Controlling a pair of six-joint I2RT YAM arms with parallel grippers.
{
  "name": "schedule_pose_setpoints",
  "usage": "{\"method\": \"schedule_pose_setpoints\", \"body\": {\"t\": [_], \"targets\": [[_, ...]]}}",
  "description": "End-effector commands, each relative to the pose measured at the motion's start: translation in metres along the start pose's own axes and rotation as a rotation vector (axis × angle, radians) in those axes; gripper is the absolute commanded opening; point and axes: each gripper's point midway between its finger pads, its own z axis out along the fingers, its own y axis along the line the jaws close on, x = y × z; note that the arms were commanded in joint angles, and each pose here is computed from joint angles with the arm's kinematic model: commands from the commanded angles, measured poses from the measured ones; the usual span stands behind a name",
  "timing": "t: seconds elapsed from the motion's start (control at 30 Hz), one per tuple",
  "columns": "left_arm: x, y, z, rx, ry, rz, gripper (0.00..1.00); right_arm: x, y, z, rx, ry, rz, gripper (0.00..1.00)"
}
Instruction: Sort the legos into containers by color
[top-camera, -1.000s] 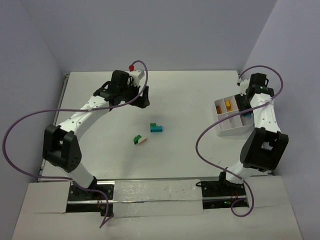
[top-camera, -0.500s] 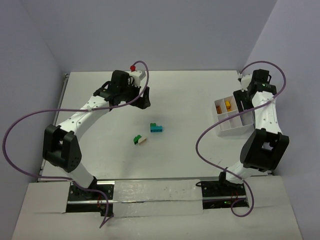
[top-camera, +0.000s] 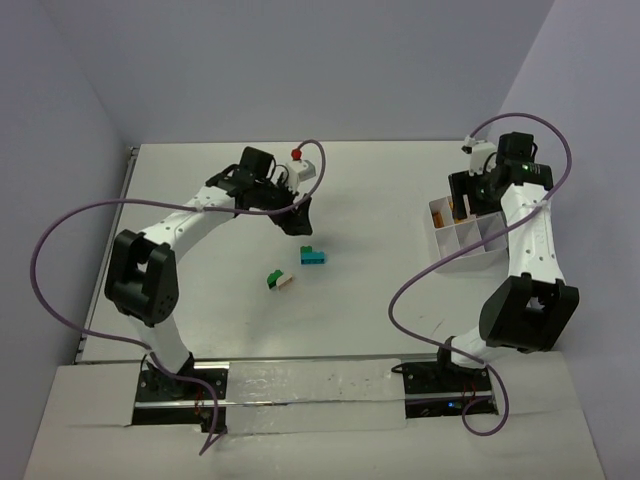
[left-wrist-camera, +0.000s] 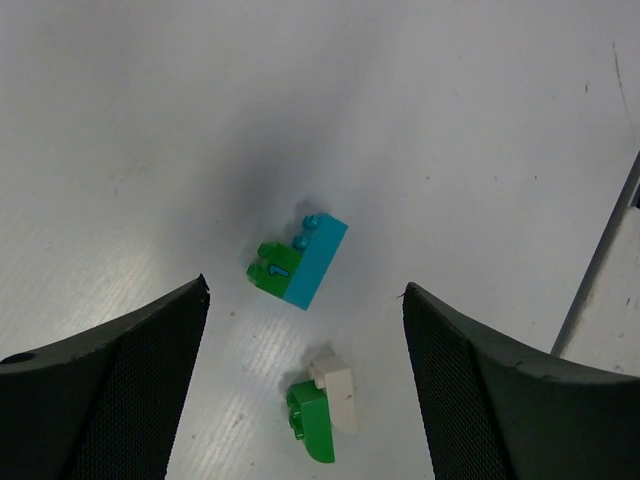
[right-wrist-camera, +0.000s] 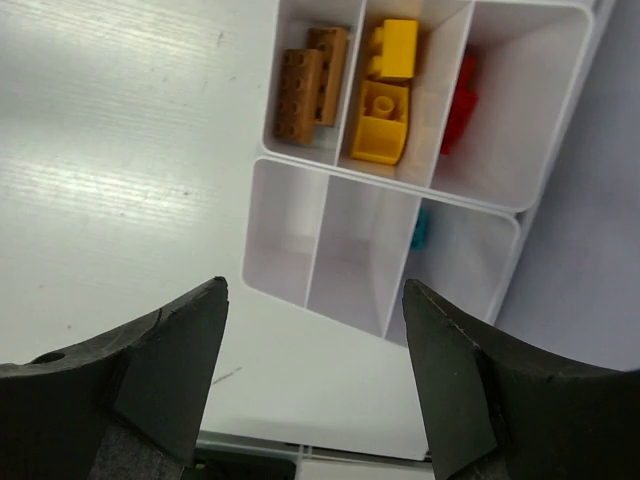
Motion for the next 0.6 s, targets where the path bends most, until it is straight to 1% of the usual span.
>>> {"method": "schedule_pose_setpoints", "body": {"t": [0.0, 0.1, 0.17, 0.2, 0.33, 0.37, 0.47, 0.57], "targets": [[-0.002, -0.017, 0.004, 0.097, 0.020, 0.084, 0.84, 0.000, 0.030, -0.011, -0.112, -0.025, 0.023, 0.77], [0.001, -0.019, 0.006, 0.111, 0.013, 0.072, 0.84, 0.004, 0.060, -0.001, -0.183, -0.018, -0.019, 0.76], [0.004, -0.021, 0.007, 0.122, 0.016, 0.050, 0.84, -0.004, 0.088, 0.007, -0.237, -0.056, -0.077, 0.75], [0.004, -0.022, 0.007, 0.128, 0.014, 0.042, 0.84, -0.002, 0.101, 0.012, -0.268, -0.053, -0.097, 0.74], [0.001, -0.017, -0.003, 0.129, -0.002, -0.012, 0.88, -0.015, 0.167, 0.036, -0.421, -0.071, -0.239, 0.70], [0.001, -0.018, -0.004, 0.140, -0.006, -0.017, 0.89, -0.013, 0.172, 0.042, -0.433, -0.056, -0.246, 0.70], [-0.008, 0.000, -0.028, 0.169, -0.065, -0.129, 0.92, -0.018, 0.230, 0.062, -0.536, -0.048, -0.393, 0.68], [-0.014, 0.009, -0.046, 0.204, -0.110, -0.193, 0.94, -0.025, 0.264, 0.071, -0.595, -0.060, -0.480, 0.67]]}}
